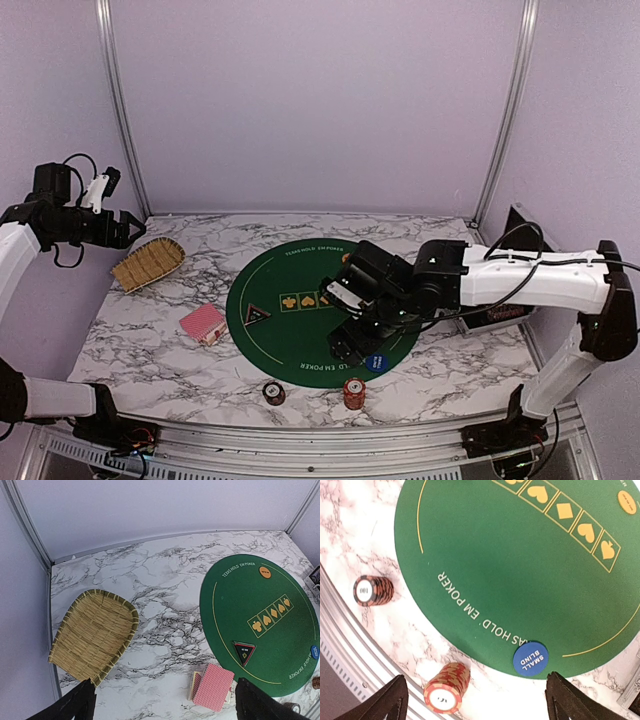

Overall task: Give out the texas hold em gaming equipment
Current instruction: Pick up the pile of poker chips from the pile of poker chips.

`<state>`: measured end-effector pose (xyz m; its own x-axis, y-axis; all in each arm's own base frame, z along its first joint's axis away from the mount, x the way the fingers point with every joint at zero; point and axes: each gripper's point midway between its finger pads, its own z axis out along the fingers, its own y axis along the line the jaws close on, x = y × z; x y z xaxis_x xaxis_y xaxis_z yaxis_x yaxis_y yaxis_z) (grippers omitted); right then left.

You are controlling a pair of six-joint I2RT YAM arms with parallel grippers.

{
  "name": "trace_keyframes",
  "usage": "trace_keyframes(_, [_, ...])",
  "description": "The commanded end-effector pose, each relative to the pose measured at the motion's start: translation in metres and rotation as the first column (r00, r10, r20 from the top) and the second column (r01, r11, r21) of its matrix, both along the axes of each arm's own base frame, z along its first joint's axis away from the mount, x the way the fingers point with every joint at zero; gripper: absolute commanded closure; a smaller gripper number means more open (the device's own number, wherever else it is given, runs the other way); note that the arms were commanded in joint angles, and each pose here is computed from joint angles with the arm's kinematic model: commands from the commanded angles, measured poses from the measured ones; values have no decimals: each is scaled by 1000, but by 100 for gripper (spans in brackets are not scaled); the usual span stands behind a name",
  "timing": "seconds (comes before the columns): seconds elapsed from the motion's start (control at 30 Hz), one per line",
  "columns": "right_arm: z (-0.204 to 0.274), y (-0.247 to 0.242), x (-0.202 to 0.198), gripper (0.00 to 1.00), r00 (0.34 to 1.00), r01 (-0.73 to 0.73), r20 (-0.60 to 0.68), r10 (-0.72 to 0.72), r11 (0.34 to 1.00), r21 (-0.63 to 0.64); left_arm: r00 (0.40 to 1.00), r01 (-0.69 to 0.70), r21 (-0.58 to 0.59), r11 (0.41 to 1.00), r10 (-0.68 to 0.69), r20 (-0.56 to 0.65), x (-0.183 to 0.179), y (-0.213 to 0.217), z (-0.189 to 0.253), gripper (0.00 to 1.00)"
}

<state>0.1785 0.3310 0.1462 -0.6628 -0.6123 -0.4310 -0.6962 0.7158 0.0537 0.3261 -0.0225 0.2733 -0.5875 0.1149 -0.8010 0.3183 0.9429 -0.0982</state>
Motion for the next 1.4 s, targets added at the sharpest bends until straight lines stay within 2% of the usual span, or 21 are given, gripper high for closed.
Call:
trace_keyframes(0.0, [-6,-11,-18,6,998,28,-45,-31,997,-67,1000,16,-9,1000,-16,13,0,-2,10,1])
trace_keyframes(0.33, [-31,12,-43,6,994,-58,-95,49,995,-87,1000,19,-5,1000,-19,16,-4,-3,11,1])
trace_keyframes(0.6, [-46,9,-50,6,990,-76,-128,62,991,-108,1000,23,-9,1000,-23,14,-4,-3,10,1])
trace_keyframes(0.9, [-63,5,-57,15,984,-87,-164,67,989,-119,1000,21,-10,1000,-21,8,-3,-3,9,1])
trace_keyframes(1.37, [-75,2,-59,21,982,-89,-175,65,987,-133,1000,22,-9,1000,-22,16,-3,-3,12,1])
